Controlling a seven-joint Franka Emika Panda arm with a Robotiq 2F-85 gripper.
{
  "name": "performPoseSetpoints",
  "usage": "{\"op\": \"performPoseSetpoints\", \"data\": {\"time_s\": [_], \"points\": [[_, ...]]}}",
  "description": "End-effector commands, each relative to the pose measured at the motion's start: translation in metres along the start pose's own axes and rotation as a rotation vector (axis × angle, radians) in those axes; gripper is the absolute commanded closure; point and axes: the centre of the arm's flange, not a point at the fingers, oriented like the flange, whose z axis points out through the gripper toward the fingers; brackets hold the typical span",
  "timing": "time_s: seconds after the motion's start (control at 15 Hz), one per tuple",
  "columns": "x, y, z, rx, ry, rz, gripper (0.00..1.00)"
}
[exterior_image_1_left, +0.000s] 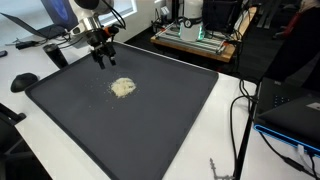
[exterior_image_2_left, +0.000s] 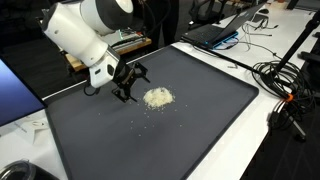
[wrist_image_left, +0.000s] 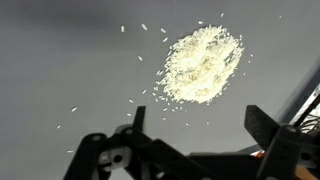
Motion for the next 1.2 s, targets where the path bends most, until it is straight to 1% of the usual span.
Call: {"op": "performPoseSetpoints", "data": {"time_s": [0.0,0.13,0.33,0.53,0.73,0.87,1.13], "points": [[-0.051,-0.048,-0.015,-0.086,0.082,-0.029,0.00],[-0.065,-0.065,-0.016,-0.144,0.122,-0.029,0.00],[-0.081,-0.089,-0.017,-0.226,0.143,-0.020,0.00],[-0.090,-0.114,-0.016,-0.318,0.165,-0.020,0.00],[-0.090,-0.141,-0.015,-0.386,0.177,-0.031,0.00],[-0.086,-0.160,-0.013,-0.417,0.177,-0.051,0.00],[-0.076,-0.190,-0.008,-0.486,0.144,-0.070,0.00]]}}
